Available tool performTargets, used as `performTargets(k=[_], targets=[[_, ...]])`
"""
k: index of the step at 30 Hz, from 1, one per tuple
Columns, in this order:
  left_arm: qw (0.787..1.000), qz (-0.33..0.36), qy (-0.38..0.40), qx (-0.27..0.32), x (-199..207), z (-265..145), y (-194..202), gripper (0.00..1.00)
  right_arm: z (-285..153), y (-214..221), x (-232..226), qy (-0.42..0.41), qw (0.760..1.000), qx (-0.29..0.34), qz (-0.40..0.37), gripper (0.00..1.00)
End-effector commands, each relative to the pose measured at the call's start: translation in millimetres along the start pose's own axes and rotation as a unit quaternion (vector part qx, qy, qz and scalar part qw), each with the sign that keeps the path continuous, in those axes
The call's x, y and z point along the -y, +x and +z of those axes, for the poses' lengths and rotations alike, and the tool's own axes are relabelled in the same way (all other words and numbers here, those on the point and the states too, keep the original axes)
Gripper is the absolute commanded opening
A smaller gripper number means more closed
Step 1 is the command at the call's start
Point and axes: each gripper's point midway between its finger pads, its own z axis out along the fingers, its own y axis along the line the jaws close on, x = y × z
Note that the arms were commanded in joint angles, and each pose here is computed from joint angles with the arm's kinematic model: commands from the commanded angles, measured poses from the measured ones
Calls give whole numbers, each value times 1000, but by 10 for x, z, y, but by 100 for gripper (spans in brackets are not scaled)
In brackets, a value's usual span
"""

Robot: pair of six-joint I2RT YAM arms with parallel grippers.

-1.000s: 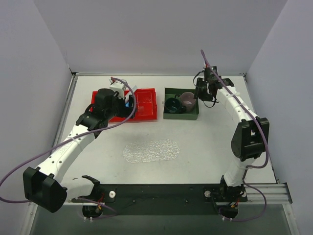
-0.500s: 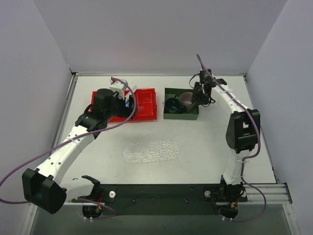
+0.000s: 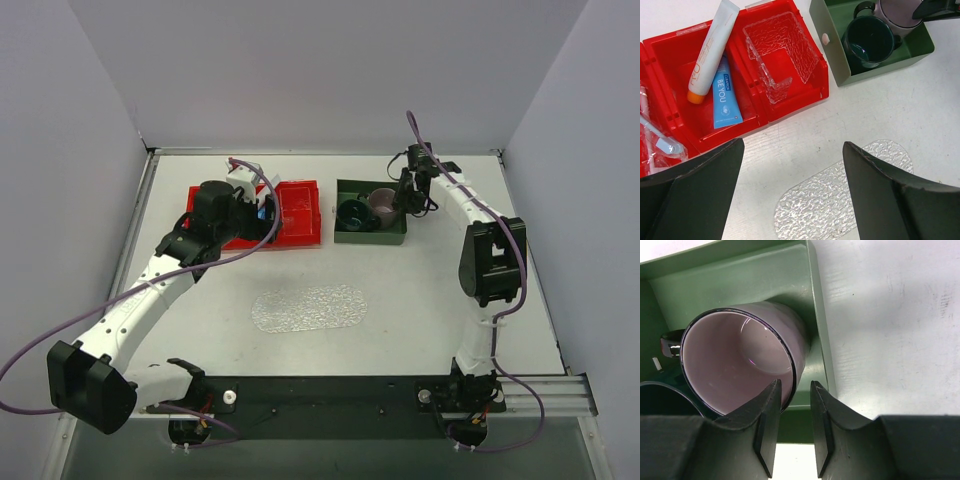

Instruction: Prepare toiletry sets of a toothbrush and toothpaste on the tray

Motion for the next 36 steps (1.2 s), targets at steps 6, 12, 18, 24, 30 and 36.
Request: performTargets(k=[6,12,18,24,30,36], targets=[[1000,6,12,16,50,10,-89,91,57,-103,-6,12,1000,15,18,25],[1000,6,13,15,53,14,-80,91,110,-89,24,20,999,13,24,23],[1000,7,12,15,50,14,-81,91,161,-62,1,20,999,8,24,20],[1000,8,11,13,44,19,-67,91,117,-87,-26,14,999,12,32,4],[1000,9,11,13,41,20,-71,91,-28,-223,-61,10,998,35,43,0],[1000,9,11,13,40,24,-67,91,-216,-408,-102,5,996,72,43,0]])
